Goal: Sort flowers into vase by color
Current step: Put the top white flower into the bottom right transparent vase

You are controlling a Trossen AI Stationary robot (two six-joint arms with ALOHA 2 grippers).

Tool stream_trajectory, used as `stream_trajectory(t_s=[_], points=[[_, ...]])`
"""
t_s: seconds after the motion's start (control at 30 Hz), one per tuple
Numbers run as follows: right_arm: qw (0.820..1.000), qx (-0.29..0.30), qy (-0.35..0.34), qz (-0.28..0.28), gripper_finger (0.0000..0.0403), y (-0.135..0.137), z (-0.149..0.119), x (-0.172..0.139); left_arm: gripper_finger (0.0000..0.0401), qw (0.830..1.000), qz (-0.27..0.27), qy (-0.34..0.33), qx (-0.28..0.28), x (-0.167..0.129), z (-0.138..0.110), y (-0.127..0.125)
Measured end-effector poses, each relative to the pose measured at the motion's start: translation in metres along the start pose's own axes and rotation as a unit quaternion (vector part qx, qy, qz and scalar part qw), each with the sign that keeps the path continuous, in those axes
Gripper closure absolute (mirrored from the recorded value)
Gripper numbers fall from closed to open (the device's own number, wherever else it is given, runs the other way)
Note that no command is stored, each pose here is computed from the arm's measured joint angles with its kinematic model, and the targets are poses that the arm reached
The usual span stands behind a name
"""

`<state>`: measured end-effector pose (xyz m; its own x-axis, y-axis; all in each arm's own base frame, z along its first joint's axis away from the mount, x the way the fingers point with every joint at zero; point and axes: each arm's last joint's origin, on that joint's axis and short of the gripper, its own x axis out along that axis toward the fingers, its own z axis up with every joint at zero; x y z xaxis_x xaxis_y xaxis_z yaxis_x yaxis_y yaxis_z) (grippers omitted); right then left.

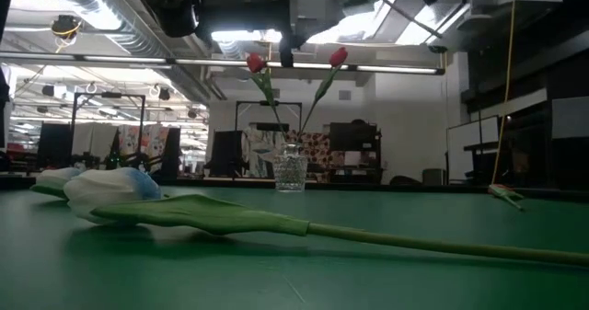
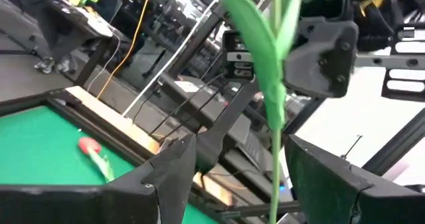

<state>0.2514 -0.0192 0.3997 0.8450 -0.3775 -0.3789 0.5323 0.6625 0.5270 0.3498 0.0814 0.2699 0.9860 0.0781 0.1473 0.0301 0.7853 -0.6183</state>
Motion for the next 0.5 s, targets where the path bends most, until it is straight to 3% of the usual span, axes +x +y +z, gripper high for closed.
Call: stream_trajectory(t_s=[0.5], points=[[0.999,-0.005,0.014,0.040,0.0396,0.019,-0.017,0.038,0.0175,0.999,-0.048,-0.004,-0.022,0.002,-0.006,-0.018]])
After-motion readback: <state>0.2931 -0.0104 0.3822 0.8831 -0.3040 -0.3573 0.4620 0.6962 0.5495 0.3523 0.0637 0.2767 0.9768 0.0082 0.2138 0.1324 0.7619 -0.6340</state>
